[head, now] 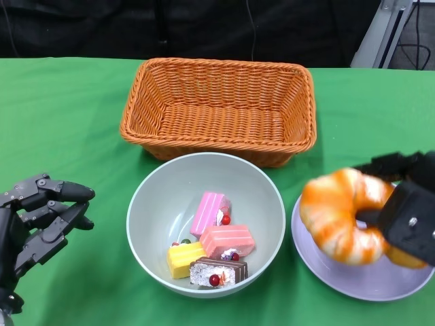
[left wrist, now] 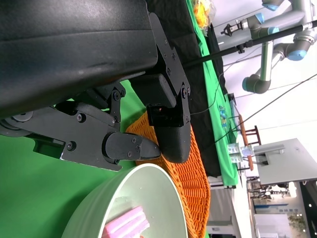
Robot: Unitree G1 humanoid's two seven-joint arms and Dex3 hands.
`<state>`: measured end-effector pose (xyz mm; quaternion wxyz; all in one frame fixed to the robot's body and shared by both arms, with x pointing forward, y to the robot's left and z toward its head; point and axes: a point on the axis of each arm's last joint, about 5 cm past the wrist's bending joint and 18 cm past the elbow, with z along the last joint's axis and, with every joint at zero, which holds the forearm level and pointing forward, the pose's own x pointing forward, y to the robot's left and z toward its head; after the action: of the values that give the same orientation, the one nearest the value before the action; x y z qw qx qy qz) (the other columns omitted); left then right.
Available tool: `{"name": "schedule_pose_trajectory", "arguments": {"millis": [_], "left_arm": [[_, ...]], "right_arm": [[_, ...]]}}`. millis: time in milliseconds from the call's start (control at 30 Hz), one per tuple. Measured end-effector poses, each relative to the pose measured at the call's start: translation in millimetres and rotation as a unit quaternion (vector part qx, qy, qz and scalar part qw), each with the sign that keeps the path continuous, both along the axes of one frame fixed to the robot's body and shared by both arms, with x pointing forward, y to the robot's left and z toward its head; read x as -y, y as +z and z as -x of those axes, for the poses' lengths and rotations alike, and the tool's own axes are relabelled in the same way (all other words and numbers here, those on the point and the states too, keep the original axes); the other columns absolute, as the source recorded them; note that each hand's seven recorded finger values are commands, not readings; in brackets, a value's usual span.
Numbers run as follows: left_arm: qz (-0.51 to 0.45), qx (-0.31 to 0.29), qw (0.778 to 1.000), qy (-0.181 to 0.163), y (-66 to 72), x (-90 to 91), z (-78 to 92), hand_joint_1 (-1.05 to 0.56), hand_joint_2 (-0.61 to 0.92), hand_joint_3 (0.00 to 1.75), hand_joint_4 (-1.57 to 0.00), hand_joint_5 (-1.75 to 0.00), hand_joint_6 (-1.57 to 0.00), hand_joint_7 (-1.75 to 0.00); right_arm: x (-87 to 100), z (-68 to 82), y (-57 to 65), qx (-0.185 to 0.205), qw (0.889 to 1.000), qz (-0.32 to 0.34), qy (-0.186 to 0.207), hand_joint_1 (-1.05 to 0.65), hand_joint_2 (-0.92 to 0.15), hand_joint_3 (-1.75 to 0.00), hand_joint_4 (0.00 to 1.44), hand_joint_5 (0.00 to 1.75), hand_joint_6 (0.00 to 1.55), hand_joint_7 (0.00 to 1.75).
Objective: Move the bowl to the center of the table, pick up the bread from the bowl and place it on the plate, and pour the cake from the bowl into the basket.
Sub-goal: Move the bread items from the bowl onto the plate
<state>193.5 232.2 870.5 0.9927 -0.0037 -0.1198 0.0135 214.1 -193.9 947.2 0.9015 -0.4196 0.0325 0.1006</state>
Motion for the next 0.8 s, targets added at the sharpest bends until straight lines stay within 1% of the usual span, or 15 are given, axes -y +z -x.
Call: {"name": "schedule_pose_trajectory", "arguments": {"millis": [67, 100, 133, 200, 267, 367, 533, 800], "left_arm": [[0.0, 0.0, 1.0, -0.002, 0.0, 0.0, 0.0, -0.15, 0.92, 0.24, -0.8, -1.28, -0.94, -0.78], [-0.001, 0.0, 1.0, -0.002, 0.0, -0.1, 0.0, -0.15, 0.92, 0.24, -0.8, -1.28, -0.94, -0.78], [-0.001, 0.0, 1.0, -0.002, 0.0, -0.1, 0.0, -0.15, 0.92, 0.23, -0.8, -1.28, -0.94, -0.78], [-0.001, 0.0, 1.0, -0.002, 0.0, -0.1, 0.0, -0.16, 0.92, 0.23, -0.8, -1.28, -0.94, -0.79], [-0.001, 0.0, 1.0, -0.002, 0.0, -0.1, 0.0, -0.15, 0.92, 0.23, -0.8, -1.28, -0.94, -0.79], [-0.001, 0.0, 1.0, -0.002, 0.0, -0.1, 0.0, -0.15, 0.92, 0.24, -0.8, -1.28, -0.94, -0.79], [-0.002, -0.001, 1.0, -0.002, -0.2, -0.1, 0.1, -0.14, 0.92, 0.25, -0.79, -1.28, -0.94, -0.79], [0.0, -0.009, 1.0, -0.001, -3.2, -0.4, 0.8, -0.15, 0.92, 0.25, -0.8, -1.28, -0.94, -0.78]], "right_arm": [[0.2, 0.0, -10.1, -0.011, 1.0, 0.012, -0.004, -0.11, -0.92, -0.07, 0.67, 1.53, 1.06, 0.21], [0.2, -0.1, -13.7, -0.016, 1.0, 0.014, -0.006, -0.11, -0.92, -0.08, 0.66, 1.57, 1.06, 0.21], [0.1, -0.1, -16.2, -0.02, 1.0, 0.015, -0.008, -0.11, -0.92, -0.08, 0.66, 1.58, 1.06, 0.21], [-1.0, -0.2, -19.5, -0.024, 1.0, 0.018, -0.007, -0.1, -0.92, -0.09, 0.65, 1.52, 1.05, 0.21], [-1.3, -0.2, -22.3, -0.027, 0.999, 0.019, -0.006, -0.1, -0.92, -0.1, 0.66, 1.55, 1.05, 0.22], [-0.5, -0.3, -24.8, -0.027, 0.999, 0.02, -0.012, -0.11, -0.92, -0.13, 0.65, 1.6, 1.05, 0.24], [-0.4, -0.3, -25.2, -0.024, 0.999, 0.02, -0.015, -0.13, -0.92, -0.13, 0.63, 1.6, 1.02, 0.24], [-0.1, -0.5, -27.3, -0.02, 0.999, 0.021, -0.017, -0.12, -0.92, -0.12, 0.63, 1.6, 1.02, 0.26]]}}
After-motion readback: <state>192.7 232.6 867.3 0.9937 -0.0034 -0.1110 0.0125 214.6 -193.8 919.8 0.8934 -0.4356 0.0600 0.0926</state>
